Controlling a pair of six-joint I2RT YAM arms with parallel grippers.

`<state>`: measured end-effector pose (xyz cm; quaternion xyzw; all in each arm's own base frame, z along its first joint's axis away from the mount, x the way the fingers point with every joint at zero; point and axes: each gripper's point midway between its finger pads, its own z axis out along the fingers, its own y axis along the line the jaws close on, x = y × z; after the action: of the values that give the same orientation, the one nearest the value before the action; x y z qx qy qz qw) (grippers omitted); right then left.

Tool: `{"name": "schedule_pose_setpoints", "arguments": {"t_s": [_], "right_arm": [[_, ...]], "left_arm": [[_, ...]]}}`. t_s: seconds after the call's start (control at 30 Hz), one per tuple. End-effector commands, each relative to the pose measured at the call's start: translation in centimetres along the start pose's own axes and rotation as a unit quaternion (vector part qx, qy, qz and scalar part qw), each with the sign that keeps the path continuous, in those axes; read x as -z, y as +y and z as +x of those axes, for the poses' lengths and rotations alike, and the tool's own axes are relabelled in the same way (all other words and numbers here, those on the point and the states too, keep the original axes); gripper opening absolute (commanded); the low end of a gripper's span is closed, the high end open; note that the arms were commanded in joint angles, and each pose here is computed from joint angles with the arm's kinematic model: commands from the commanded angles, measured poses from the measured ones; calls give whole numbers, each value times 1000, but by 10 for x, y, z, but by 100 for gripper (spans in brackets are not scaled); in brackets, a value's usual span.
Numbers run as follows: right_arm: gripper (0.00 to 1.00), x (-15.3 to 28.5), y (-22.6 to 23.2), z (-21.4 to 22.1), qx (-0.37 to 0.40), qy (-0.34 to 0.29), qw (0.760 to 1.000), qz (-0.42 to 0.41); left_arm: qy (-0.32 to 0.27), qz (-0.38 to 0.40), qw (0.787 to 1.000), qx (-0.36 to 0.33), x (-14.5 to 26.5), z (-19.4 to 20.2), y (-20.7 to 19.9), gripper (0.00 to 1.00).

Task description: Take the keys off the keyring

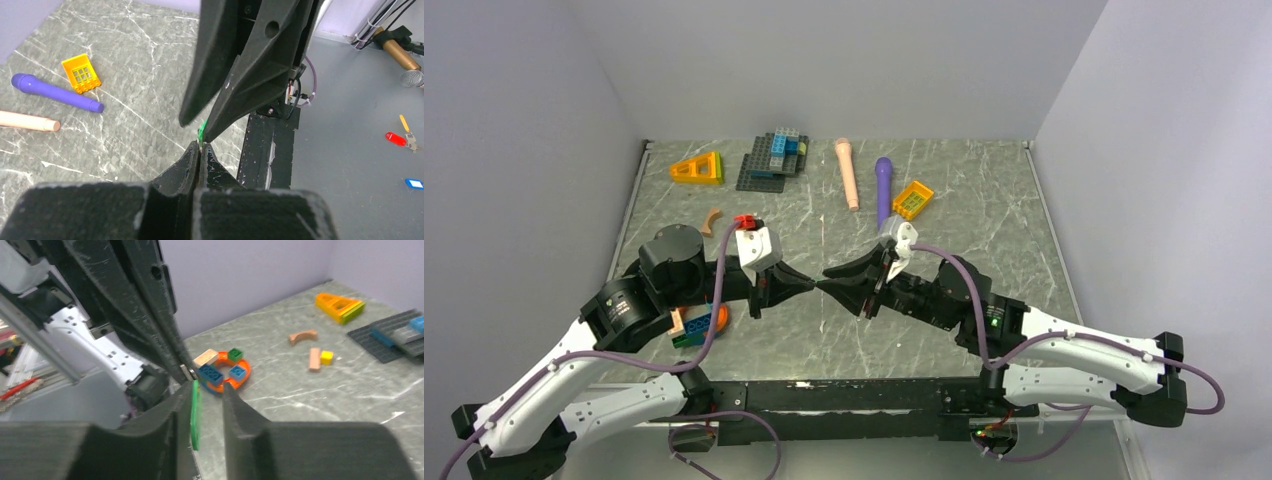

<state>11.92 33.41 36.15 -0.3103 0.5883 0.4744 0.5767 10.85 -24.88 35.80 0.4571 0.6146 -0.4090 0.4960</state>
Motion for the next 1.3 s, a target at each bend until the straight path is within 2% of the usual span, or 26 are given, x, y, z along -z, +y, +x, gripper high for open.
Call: {"name": "schedule_pose_setpoints", "arguments": {"t_s": [0.0,0.07,0.13,0.3,0.37,0.4,0.43,0.5,0.53,0.57,0.63,0.9,0.97,1.07,1.27], "right_arm": [[20,0,4,-11,4,-10,1000,-5],[12,3,1,-10,2,-12,1000,2],[9,8,-2,-9,0,-16,1000,8],[9,19,-6,-6,-8,-31,999,14],[12,21,-6,-5,-10,-37,999,11],[18,22,-6,-2,-11,-36,999,10],[28,22,-6,1,-11,-30,999,9],[57,22,-5,10,-11,-15,1000,8],[68,22,-4,12,-12,-8,1000,5],[74,23,-4,14,-12,-3,1000,3],[80,26,-1,11,-12,0,1000,-3],[76,59,12,-41,12,1,1000,-23],[75,56,15,-42,16,29,999,-25],[69,47,12,-25,10,105,994,-10],[67,29,30,1,-22,193,979,-59]], "left_arm": [[-21,8,1000,-9,4,-13,-4,0],[-24,9,1000,-11,5,-14,-4,0],[-30,10,999,-13,7,-16,-5,0],[-41,17,999,-17,10,-19,-6,0],[-45,24,999,0,10,-21,-8,0],[-46,26,999,1,10,-22,-9,0],[-46,27,999,2,10,-21,-9,0],[-44,32,998,1,10,-21,-10,0],[-41,37,998,1,8,-19,-11,0],[-35,45,998,1,7,-17,-12,0],[-21,60,998,6,3,-12,-15,0],[47,123,991,37,-5,17,-30,0],[51,137,988,42,-5,20,-35,0],[51,152,986,45,-4,23,-40,0],[65,168,983,44,-2,31,-44,0]]}}
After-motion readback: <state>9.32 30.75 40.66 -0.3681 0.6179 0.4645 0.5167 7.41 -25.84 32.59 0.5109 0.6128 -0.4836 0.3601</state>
